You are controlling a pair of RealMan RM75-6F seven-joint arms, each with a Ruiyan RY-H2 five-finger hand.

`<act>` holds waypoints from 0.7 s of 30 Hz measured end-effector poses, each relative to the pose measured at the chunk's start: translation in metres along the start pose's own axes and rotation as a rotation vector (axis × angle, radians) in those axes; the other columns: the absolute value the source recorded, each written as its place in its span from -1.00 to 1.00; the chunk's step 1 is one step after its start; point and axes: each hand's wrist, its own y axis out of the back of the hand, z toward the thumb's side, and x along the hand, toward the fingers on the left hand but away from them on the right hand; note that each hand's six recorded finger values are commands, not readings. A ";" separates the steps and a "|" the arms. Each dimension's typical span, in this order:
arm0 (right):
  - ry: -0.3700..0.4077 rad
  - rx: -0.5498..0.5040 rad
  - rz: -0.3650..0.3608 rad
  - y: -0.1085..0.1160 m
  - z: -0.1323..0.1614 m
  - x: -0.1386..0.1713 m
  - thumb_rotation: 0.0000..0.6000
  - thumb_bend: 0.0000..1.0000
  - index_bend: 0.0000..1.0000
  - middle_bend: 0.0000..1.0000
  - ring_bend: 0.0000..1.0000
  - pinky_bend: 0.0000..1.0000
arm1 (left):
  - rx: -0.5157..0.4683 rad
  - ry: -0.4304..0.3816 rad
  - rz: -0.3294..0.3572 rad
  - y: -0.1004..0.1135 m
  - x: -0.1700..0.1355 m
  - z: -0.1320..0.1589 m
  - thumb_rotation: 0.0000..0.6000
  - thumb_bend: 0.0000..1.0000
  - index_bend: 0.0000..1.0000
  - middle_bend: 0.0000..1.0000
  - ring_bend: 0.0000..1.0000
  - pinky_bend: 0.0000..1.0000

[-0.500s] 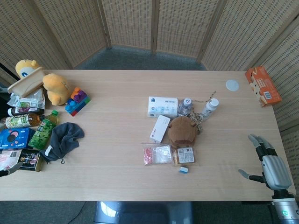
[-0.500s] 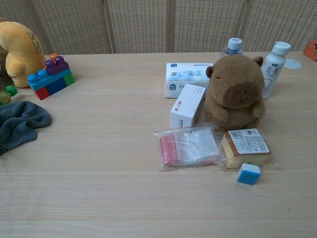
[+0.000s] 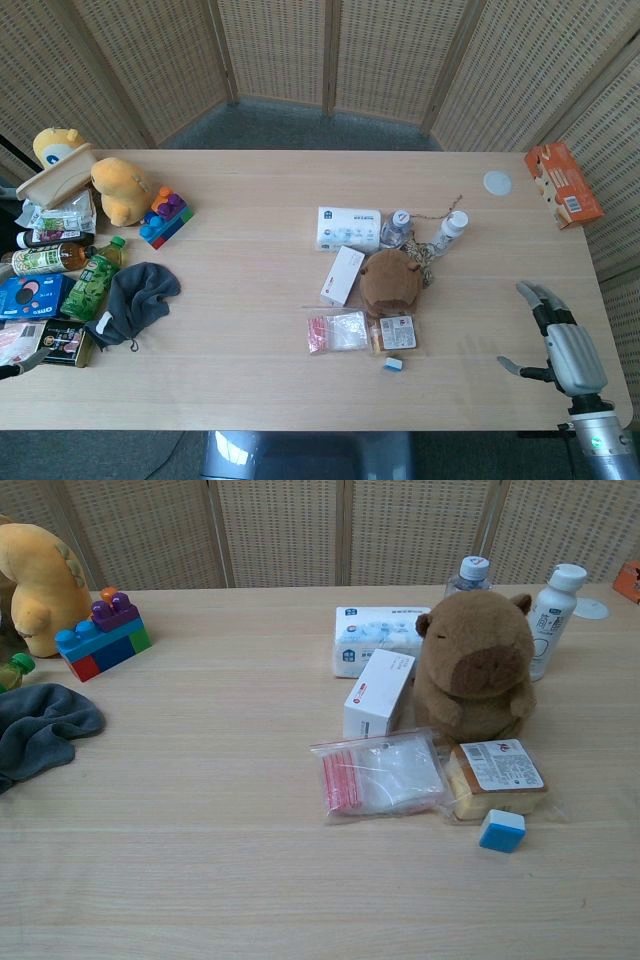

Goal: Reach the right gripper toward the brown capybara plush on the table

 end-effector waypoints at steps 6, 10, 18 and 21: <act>0.021 -0.006 0.066 -0.019 0.018 -0.042 1.00 -1.00 -1.00 -1.00 -1.00 -1.00 | 0.005 0.001 -0.007 -0.003 0.002 0.000 1.00 -1.00 -1.00 -1.00 -1.00 -1.00; 0.028 0.016 0.107 -0.034 0.035 -0.068 1.00 -1.00 -1.00 -1.00 -1.00 -1.00 | 0.003 0.012 -0.002 -0.001 0.002 -0.003 1.00 -1.00 -1.00 -1.00 -1.00 -1.00; 0.048 0.025 0.109 -0.052 0.069 -0.102 1.00 -1.00 -1.00 -1.00 -1.00 -1.00 | 0.001 0.017 -0.010 -0.003 0.004 -0.005 1.00 -1.00 -1.00 -1.00 -1.00 -1.00; 0.060 0.026 0.111 -0.057 0.084 -0.108 1.00 -1.00 -1.00 -1.00 -1.00 -1.00 | 0.001 0.019 -0.010 -0.002 0.005 -0.006 1.00 -1.00 -1.00 -1.00 -1.00 -1.00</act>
